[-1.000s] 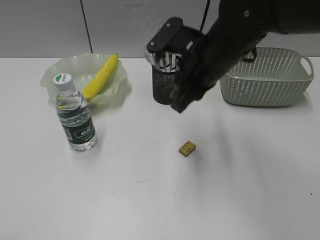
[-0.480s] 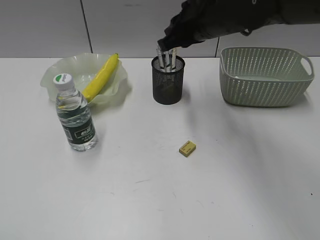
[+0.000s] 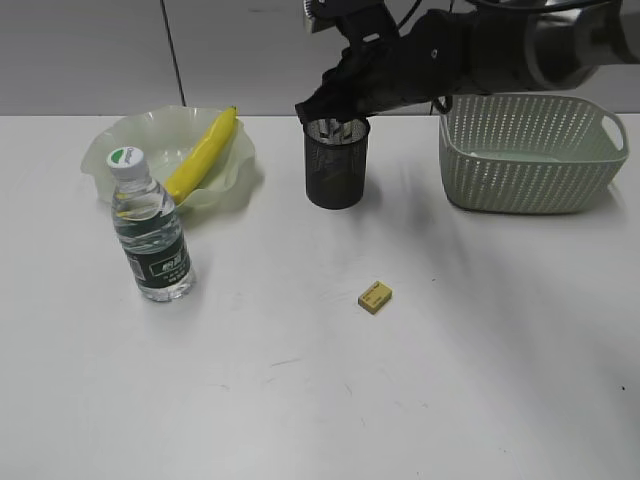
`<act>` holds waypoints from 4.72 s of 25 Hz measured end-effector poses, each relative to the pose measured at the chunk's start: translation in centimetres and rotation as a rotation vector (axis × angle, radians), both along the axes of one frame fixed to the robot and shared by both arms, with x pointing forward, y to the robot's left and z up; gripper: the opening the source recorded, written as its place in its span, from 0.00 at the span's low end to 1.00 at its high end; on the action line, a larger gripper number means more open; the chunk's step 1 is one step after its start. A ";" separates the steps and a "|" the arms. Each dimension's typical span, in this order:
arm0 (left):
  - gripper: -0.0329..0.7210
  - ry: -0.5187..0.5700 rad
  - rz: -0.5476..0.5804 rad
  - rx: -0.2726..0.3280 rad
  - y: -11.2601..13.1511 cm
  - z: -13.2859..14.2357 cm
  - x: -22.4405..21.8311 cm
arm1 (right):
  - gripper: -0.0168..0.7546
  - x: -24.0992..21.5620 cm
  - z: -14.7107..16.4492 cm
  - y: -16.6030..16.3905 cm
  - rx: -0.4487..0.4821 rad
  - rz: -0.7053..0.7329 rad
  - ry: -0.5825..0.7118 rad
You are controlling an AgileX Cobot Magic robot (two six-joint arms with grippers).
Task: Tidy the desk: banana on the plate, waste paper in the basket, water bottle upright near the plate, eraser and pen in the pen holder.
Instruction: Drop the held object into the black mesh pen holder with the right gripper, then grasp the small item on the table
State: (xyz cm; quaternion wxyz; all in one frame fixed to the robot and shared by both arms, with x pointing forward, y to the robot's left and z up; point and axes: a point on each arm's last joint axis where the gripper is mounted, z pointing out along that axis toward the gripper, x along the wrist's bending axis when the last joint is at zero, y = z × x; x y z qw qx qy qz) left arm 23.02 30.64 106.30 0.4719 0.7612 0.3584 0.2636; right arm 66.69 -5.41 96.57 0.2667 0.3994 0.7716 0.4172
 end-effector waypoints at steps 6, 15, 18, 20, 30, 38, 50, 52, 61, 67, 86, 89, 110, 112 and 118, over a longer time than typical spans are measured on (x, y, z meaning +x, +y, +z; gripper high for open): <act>0.47 -0.001 0.002 0.001 0.0 0.0 0.0 | 0.18 0.3 -1.9 0.2 -0.009 -0.006 0.044; 0.47 0.000 0.005 0.001 0.0 0.0 0.0 | 0.56 0.2 -2.2 0.2 -0.007 -0.010 0.065; 0.47 0.000 0.005 0.001 0.0 0.0 0.0 | 0.59 0.2 -2.0 0.2 -0.005 -0.010 0.065; 0.47 0.000 0.005 0.001 0.0 0.0 0.0 | 0.60 0.0 -1.3 0.1 -0.001 -0.008 0.060; 0.47 -0.001 0.006 0.001 0.0 0.0 0.0 | 0.60 -5.0 8.6 -2.0 -0.093 0.087 0.197; 0.47 -0.001 0.006 0.001 0.0 0.0 0.0 | 0.60 -11.7 14.3 -6.1 -0.214 0.086 0.354; 0.43 -0.001 0.006 0.001 0.0 0.0 0.0 | 0.60 -26.1 14.8 -14.3 -0.196 0.082 0.317; 0.43 -0.001 0.006 0.001 0.0 0.0 0.0 | 0.60 -28.6 14.4 -15.7 -0.178 0.079 0.288; 0.43 -0.001 0.006 0.002 0.1 0.0 0.0 | 0.60 -38.1 11.2 -21.1 -0.022 0.044 0.111; 0.43 0.022 0.006 0.017 -0.4 0.2 0.6 | 0.60 -42.1 10.3 -23.4 0.057 0.044 -0.048; 0.43 0.308 -0.025 0.069 -17.0 2.2 21.5 | 0.60 -42.7 9.2 -24.6 0.071 -0.052 -0.033; 0.43 0.364 -0.079 0.124 -21.2 0.4 24.0 | 0.59 -42.7 9.2 -24.6 0.071 -0.052 -0.034; 0.70 0.783 -0.165 0.523 -34.6 -13.6 34.3 | 0.53 -42.7 9.2 -24.6 0.071 -0.053 -0.034; 0.70 0.780 -0.168 0.522 -35.1 -14.0 34.5 | 0.53 -42.7 9.2 -24.6 0.071 -0.053 -0.034; 0.68 0.785 -0.192 0.554 -36.4 -15.7 33.8 | 0.53 -42.7 9.2 -24.6 0.071 -0.053 -0.034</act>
